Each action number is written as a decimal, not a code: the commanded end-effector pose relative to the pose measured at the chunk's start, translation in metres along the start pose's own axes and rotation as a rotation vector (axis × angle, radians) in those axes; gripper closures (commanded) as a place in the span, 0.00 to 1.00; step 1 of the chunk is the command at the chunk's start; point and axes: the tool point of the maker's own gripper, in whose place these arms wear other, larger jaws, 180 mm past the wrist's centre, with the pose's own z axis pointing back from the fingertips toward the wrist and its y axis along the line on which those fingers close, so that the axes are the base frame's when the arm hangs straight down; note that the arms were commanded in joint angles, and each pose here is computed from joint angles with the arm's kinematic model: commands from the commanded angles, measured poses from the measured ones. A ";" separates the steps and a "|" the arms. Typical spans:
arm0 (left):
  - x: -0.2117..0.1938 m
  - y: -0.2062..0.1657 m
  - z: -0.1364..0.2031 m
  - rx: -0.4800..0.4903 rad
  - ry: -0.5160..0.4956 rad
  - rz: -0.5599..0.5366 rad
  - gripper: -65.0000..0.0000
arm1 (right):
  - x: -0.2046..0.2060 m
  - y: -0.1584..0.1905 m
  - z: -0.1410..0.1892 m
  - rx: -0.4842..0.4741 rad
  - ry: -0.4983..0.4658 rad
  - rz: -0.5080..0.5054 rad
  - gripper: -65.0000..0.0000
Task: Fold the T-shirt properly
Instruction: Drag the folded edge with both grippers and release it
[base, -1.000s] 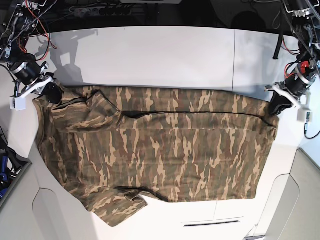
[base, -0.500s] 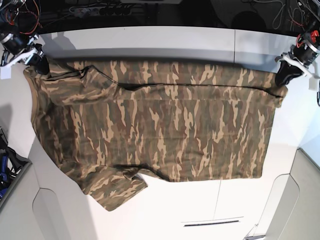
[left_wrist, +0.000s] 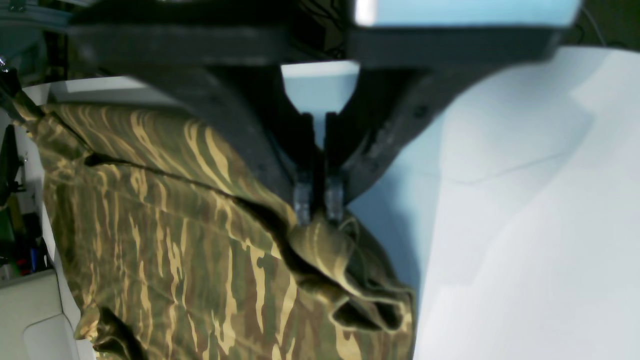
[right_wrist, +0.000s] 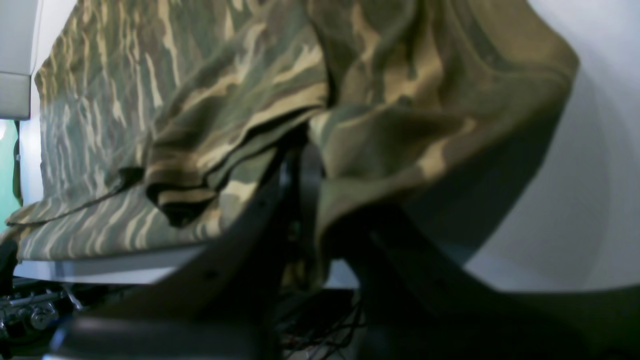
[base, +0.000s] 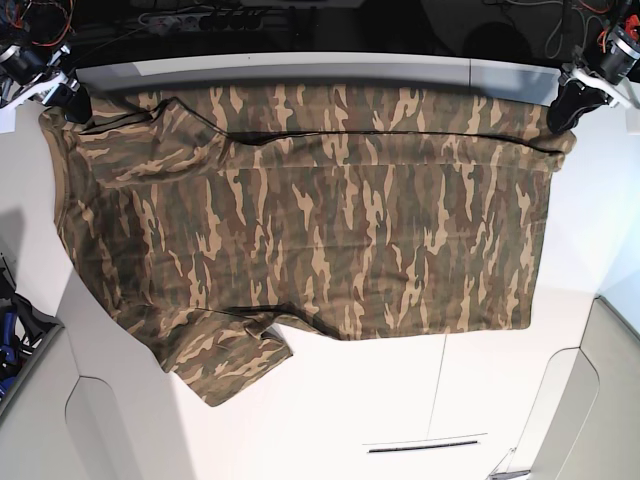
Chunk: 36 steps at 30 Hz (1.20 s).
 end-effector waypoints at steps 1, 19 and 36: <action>0.011 -0.003 0.004 -0.014 -0.023 -0.024 1.00 | 0.014 0.000 0.006 -0.001 -0.039 0.029 1.00; 0.028 0.001 0.012 -0.004 -0.079 -0.021 0.56 | 0.064 -0.022 0.024 -0.096 -0.213 0.049 0.60; 0.120 -0.007 -0.002 -0.002 -0.266 -0.181 0.56 | 0.193 0.017 -0.001 -0.119 -0.451 0.286 0.60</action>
